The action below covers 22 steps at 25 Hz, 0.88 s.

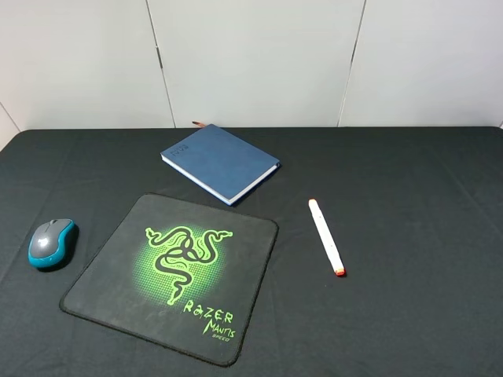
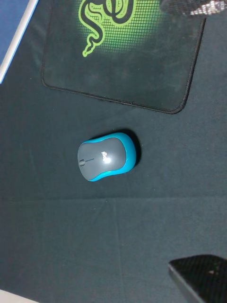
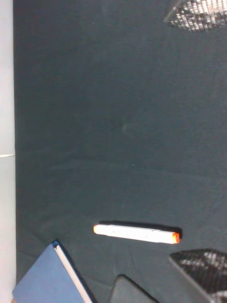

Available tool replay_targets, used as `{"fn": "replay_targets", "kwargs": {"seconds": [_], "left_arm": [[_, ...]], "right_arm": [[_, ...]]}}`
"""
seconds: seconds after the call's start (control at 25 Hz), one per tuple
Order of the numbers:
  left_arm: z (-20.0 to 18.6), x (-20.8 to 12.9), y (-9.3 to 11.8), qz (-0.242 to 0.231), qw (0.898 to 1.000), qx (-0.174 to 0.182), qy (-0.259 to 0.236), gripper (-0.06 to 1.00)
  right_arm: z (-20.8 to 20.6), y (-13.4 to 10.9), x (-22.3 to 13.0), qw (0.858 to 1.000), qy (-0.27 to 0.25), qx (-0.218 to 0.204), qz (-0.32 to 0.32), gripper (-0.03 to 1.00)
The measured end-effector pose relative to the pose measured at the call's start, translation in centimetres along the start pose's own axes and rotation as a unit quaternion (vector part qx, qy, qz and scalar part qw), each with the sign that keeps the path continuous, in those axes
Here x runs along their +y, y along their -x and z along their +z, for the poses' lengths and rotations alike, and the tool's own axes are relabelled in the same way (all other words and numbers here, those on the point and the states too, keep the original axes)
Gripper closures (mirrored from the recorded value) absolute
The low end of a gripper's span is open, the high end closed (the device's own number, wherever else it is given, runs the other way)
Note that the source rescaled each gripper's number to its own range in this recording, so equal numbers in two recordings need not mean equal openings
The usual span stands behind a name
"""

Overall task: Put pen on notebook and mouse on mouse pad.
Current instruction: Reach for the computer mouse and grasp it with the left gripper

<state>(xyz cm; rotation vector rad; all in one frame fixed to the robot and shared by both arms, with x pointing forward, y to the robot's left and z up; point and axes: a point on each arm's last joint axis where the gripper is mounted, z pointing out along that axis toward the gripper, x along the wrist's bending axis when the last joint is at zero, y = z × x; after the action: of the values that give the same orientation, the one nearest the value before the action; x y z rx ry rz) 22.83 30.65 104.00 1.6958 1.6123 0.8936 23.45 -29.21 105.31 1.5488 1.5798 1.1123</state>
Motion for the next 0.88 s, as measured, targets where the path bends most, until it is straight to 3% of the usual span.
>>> {"fn": "replay_targets", "kwargs": {"seconds": [0.36, 0.68, 0.88], "left_arm": [[-0.7, 0.7, -0.1, 0.000, 1.000, 0.002, 0.001, -0.06], [-1.3, 5.5, -0.3, -0.002, 0.998, 0.002, -0.069, -0.06], [0.5, 10.9, -0.4, -0.002, 0.991, 0.001, -0.137, -0.06]], "right_arm": [[0.0, 0.0, 0.0, 1.000, 0.000, 0.000, 0.000, -0.03], [0.0, 0.0, 0.0, 1.000, 0.000, 0.000, 0.000, -0.03], [0.0, 0.0, 0.0, 1.000, 0.001, 0.000, 0.000, -0.03]]}}
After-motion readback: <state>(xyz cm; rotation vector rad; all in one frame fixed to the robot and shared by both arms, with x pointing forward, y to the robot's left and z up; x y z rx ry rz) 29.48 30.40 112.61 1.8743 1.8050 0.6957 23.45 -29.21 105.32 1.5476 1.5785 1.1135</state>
